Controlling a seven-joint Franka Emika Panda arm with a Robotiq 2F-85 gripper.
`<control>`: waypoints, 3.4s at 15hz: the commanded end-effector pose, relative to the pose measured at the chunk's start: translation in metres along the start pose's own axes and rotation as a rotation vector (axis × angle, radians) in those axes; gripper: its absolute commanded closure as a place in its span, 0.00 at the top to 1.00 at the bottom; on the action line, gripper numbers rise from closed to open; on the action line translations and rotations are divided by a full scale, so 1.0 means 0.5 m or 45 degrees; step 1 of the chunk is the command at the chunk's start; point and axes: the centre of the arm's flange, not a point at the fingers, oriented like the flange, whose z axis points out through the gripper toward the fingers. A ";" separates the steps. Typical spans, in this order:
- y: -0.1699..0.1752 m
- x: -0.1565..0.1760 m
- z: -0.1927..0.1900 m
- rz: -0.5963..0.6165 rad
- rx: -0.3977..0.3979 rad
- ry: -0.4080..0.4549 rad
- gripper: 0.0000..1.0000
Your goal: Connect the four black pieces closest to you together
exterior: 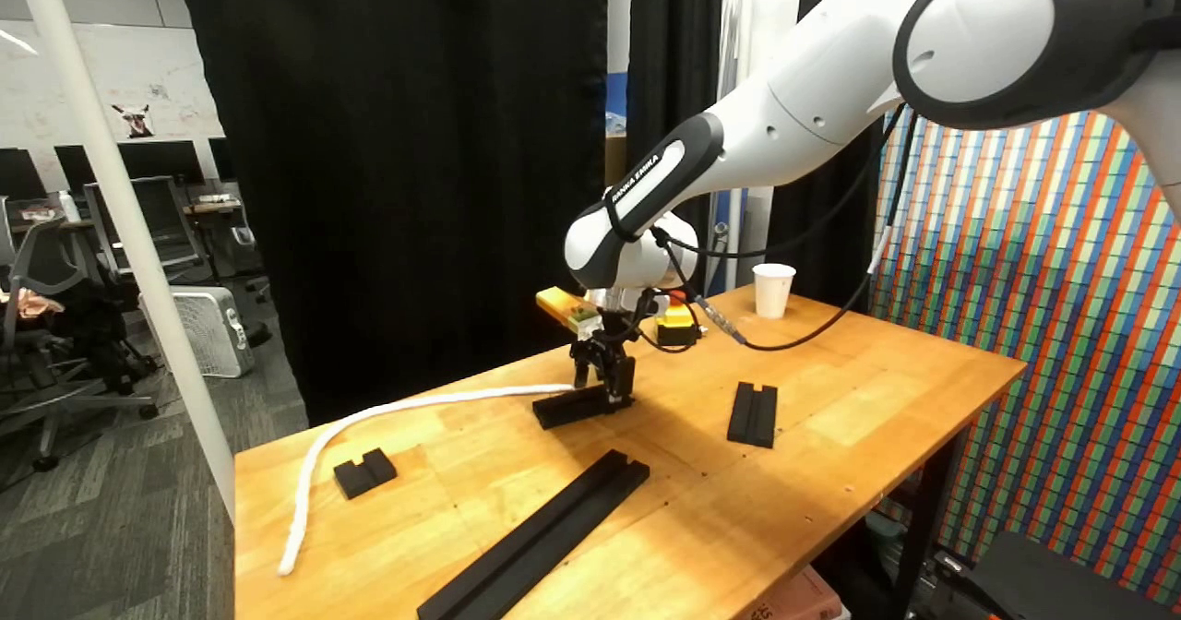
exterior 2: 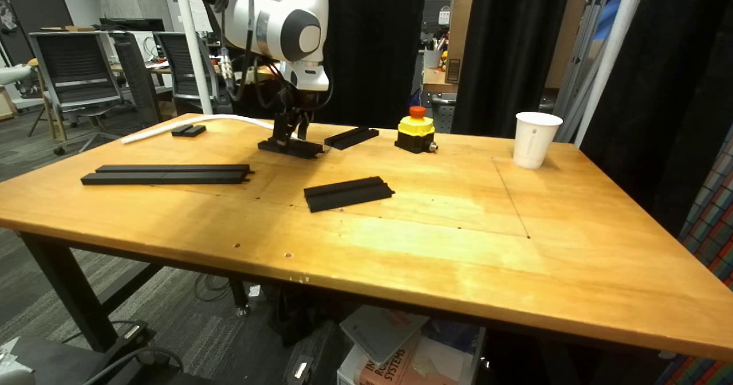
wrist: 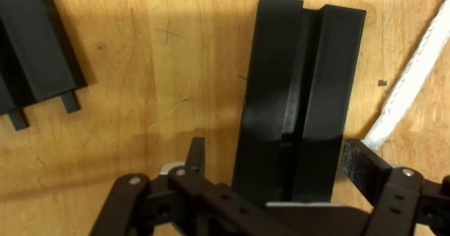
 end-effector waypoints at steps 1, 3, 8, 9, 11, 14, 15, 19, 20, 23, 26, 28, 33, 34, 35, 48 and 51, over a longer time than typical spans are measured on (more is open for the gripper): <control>-0.023 0.002 0.005 -0.036 0.001 0.002 1.00; -0.024 0.004 0.011 -0.045 -0.004 0.001 1.00; -0.024 0.010 0.024 -0.054 -0.021 0.005 1.00; -0.024 0.010 0.022 -0.054 -0.020 0.006 0.75; -0.024 0.010 0.019 -0.055 -0.022 0.004 0.68; -0.028 0.010 0.009 -0.061 -0.024 0.004 0.46; -0.026 0.012 0.010 -0.062 -0.027 0.005 0.46; -0.011 0.024 -0.001 -0.096 -0.043 0.012 0.46; -0.001 0.033 -0.010 -0.107 -0.053 0.028 0.46; 0.030 0.062 -0.029 -0.134 -0.058 0.053 0.46; 0.071 0.097 -0.045 -0.141 -0.061 0.056 0.46; 0.103 0.123 -0.051 -0.145 -0.070 0.065 0.46; 0.177 0.170 -0.064 -0.170 -0.105 0.067 0.46; 0.189 0.175 -0.067 -0.178 -0.111 0.063 0.46; 0.198 0.179 -0.069 -0.186 -0.117 0.058 0.46; 0.232 0.143 -0.056 -0.254 -0.065 -0.001 0.46; 0.232 0.129 -0.047 -0.273 -0.065 0.002 0.46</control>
